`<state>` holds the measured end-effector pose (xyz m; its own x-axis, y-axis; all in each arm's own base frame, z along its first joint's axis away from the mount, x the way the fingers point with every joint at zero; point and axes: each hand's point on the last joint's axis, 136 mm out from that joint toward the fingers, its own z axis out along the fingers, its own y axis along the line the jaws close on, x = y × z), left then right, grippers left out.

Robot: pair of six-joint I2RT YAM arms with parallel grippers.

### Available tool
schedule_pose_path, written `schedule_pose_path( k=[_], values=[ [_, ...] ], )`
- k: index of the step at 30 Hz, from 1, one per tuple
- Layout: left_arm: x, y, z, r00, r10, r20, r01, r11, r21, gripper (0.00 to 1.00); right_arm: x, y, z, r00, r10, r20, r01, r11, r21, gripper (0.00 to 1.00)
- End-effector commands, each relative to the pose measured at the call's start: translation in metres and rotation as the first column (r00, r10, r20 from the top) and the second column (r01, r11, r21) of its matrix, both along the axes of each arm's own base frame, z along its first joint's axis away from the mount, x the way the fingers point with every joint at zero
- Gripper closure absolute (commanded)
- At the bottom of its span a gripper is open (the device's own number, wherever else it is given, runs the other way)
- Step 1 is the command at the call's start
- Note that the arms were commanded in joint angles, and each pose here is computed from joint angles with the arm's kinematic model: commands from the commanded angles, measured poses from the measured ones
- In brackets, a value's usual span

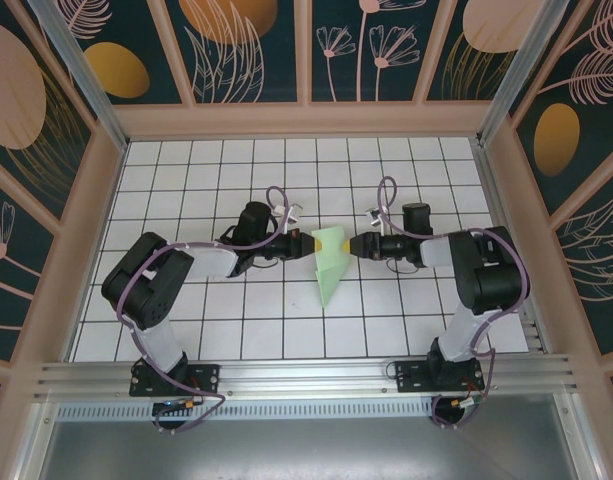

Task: Fold a paper plane with a square sheet of paper (fold left side to right side)
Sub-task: Fold the wing for the fifth time at the center of the table.

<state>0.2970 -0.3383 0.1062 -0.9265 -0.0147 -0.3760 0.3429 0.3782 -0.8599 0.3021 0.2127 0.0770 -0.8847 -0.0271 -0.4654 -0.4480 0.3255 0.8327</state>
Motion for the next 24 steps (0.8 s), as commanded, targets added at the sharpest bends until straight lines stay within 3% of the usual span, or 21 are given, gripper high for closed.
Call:
schedule_pose_path(
  k=[1,8,18,20,23,24],
  values=[
    [-0.005,-0.003,0.006,0.999,-0.041,0.033,0.042,0.999,-0.025,1.0,-0.001,0.008,0.014,0.995,0.071,0.072,-0.076,0.995,0.057,0.45],
    [-0.001,-0.002,-0.005,1.0,-0.019,0.007,0.019,1.0,-0.006,1.0,-0.003,0.011,0.007,0.995,0.093,0.043,-0.096,0.993,0.067,0.68],
    [0.01,0.005,-0.024,0.998,0.044,-0.033,-0.042,0.998,0.053,0.98,-0.005,0.01,-0.001,0.996,0.091,0.007,-0.091,0.995,0.038,0.92],
    [0.015,0.011,-0.022,0.997,0.079,-0.009,-0.077,0.993,0.09,0.83,-0.004,0.008,-0.006,0.997,0.07,-0.025,-0.07,0.997,0.01,1.0],
    [0.022,0.024,-0.012,0.991,0.12,0.06,-0.129,0.978,0.165,0.58,-0.004,0.009,-0.015,0.996,0.043,-0.073,-0.045,0.998,-0.032,1.0],
    [0.025,0.028,-0.008,0.988,0.131,0.084,-0.145,0.972,0.186,0.54,-0.003,0.008,-0.018,0.996,0.026,-0.088,-0.031,0.998,-0.053,1.0]
  ],
)
